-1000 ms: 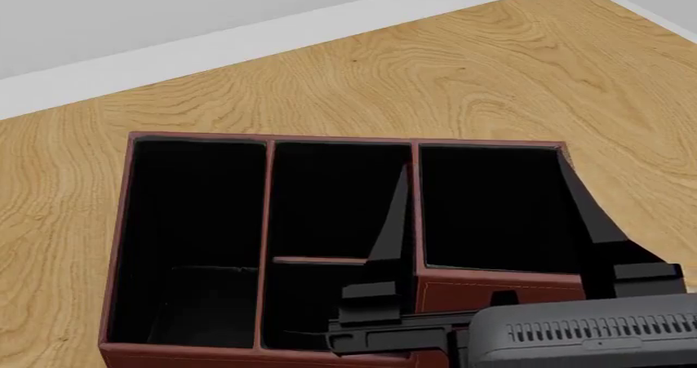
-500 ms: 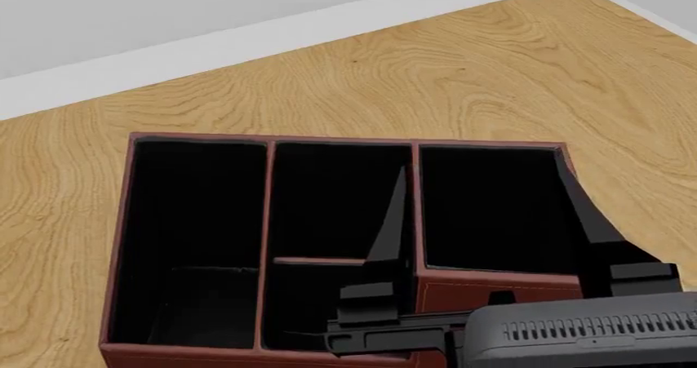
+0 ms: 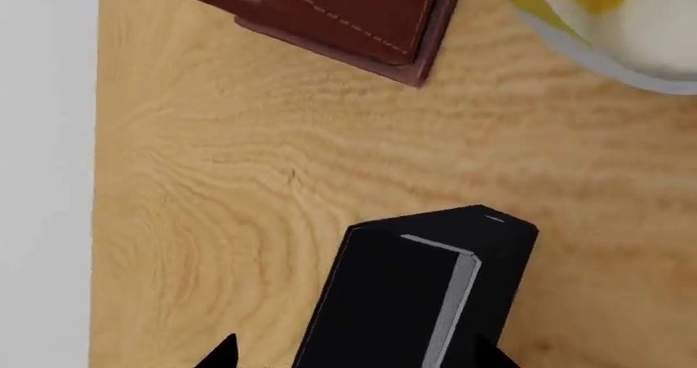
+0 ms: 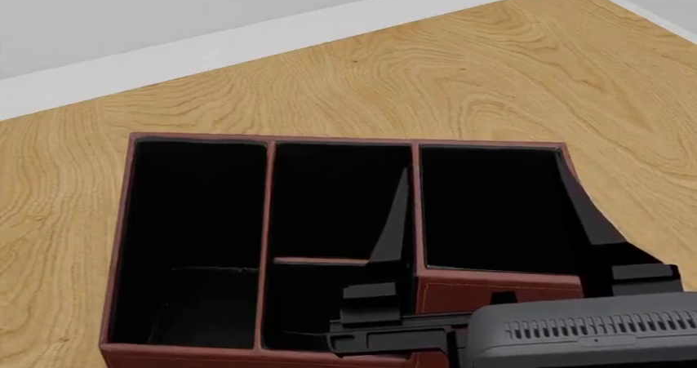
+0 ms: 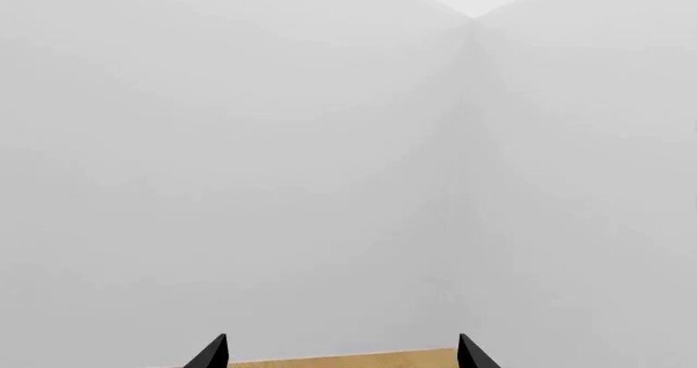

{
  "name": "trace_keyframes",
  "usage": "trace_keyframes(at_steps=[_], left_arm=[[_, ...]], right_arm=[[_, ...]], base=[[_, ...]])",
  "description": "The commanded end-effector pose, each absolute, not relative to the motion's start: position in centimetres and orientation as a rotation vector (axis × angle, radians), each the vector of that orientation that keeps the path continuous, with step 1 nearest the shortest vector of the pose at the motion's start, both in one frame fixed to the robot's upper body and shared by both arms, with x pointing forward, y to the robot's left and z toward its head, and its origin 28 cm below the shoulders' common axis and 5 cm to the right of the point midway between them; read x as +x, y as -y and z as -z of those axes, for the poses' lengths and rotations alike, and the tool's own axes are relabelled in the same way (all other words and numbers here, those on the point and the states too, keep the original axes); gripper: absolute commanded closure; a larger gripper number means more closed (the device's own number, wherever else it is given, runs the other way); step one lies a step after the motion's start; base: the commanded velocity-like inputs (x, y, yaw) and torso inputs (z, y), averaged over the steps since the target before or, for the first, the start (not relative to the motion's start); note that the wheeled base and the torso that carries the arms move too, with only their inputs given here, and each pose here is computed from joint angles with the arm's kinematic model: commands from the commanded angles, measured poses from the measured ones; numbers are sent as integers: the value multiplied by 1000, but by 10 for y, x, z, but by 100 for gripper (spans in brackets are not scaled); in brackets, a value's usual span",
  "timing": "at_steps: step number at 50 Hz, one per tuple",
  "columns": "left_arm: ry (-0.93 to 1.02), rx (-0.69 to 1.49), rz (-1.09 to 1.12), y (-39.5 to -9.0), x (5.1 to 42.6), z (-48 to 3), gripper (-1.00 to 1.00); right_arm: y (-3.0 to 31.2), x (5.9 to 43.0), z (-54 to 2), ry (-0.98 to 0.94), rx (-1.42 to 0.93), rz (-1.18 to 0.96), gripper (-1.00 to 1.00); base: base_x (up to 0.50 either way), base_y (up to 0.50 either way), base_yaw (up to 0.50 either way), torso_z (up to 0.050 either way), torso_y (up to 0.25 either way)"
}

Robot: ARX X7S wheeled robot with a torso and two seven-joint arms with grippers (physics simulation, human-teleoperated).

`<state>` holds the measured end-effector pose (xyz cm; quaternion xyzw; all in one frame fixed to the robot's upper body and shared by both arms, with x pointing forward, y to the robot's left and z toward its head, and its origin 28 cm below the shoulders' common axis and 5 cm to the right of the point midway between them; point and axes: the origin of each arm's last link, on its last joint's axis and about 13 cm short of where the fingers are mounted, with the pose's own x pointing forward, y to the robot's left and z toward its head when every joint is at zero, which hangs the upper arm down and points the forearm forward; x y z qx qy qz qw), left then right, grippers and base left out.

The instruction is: Pick up the book and place it in the back compartment of the caddy.

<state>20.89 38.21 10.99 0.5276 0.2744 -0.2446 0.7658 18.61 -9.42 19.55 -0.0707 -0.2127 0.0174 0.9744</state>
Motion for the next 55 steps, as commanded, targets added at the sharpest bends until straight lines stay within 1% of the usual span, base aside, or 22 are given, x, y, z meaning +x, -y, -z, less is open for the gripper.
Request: trace_keyframes(at_steps=[1,2,5,12,21,34,37,39,55], left_arm=[[-453,1193,663,-345,218,-125,100],[-453,1193,663,-345,218,-125,100],[-421,1205,645,-344,215,-149,100],[-381,1218,613,-344,210,-174,100],[-375,1234,593,-347,203,-186,100],[-395,1247,578,-352,193,-192,100],[-418,1261,565,-354,191,-194,100],[-485,1255,531,-355,190,-197,100],[-459,1233,485,-356,182,-228,100]], right_arm=[[95,186,-200,471,-138,-22,-100],[95,186,-200,471,-138,-22,-100],[95,184,-201,474,-135,-19,-100],[95,184,-201,476,-135,-22,-100],[96,182,-203,482,-132,-19,-100],[95,184,-201,478,-129,-24,-100],[96,184,-201,479,-127,-25,-100],[96,184,-201,479,-127,-26,-100],[94,185,-202,480,-129,-32,-100]], base=[[10,-11,-14,0,0],[-2,-3,-14,-10,0],[3,-5,-12,0,0],[0,-3,-10,-1,0],[0,0,0,0,0],[0,0,0,0,0],[0,0,0,0,0],[0,0,0,0,0],[0,0,0,0,1]])
